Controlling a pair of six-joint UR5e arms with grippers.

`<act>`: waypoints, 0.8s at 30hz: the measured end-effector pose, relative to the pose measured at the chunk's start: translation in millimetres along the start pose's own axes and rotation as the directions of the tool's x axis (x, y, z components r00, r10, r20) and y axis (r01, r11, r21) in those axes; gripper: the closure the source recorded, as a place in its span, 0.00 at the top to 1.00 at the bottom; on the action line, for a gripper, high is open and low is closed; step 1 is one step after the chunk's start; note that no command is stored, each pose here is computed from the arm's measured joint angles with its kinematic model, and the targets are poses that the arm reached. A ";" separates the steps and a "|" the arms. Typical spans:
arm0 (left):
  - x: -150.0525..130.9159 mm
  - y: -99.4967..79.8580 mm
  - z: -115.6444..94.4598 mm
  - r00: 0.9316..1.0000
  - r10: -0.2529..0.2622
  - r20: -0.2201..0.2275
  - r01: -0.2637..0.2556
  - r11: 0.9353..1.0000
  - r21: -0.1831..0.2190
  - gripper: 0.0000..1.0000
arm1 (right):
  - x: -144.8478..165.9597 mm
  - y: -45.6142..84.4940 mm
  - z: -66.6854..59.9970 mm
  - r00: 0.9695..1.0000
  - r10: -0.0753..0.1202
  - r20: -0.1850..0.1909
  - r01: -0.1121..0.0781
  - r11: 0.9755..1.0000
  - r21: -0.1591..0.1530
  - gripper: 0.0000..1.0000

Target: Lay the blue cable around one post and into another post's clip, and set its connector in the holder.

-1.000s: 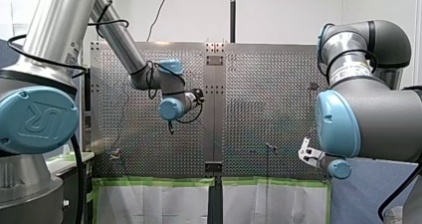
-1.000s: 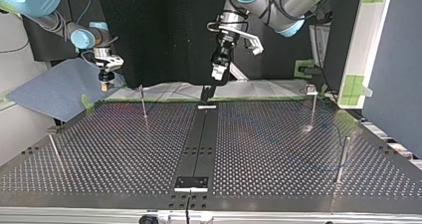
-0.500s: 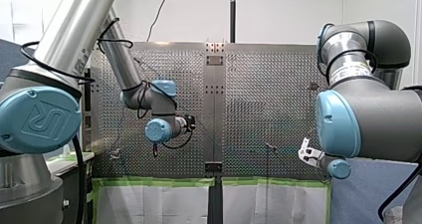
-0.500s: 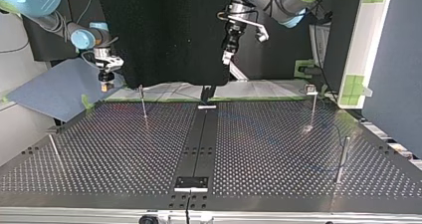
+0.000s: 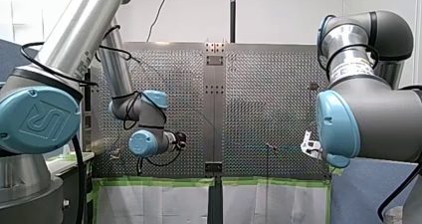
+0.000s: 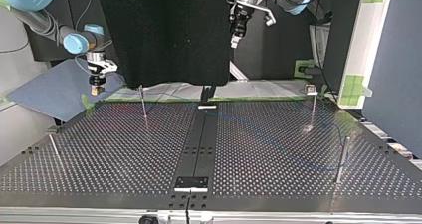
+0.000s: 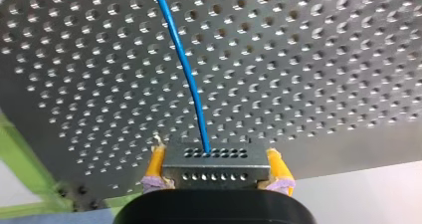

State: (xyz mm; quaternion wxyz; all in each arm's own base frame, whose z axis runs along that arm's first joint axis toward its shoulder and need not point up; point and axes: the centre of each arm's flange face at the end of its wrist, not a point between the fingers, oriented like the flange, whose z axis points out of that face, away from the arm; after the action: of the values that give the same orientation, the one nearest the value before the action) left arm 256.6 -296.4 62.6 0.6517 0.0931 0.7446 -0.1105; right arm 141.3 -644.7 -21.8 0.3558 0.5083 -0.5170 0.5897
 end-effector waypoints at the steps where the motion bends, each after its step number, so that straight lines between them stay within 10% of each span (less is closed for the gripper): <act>1: 1.5 0.9 -2.7 1.000 0.001 -0.004 -0.001 1.000 -0.001 1.00 | 4.4 -1.6 0.8 1.000 0.002 -0.004 -0.002 1.000 0.001 0.00; 15: 26.9 19.0 -55.4 0.994 0.025 -0.109 -0.027 1.000 -0.009 1.00 | 69.0 -50.1 8.5 0.998 -0.019 -0.055 0.022 0.998 0.060 0.00; 24: 29.2 20.9 -61.1 0.992 0.029 -0.121 -0.030 1.000 -0.009 1.00 | 118.1 -103.7 18.3 0.993 -0.014 -0.116 0.028 0.991 0.128 0.00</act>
State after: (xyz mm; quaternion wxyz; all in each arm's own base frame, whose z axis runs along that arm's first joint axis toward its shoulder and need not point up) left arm 200.6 -259.1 40.5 0.6076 0.1071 0.7817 -0.0910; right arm 216.3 -652.9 117.2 0.3575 0.5010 -0.4511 0.6463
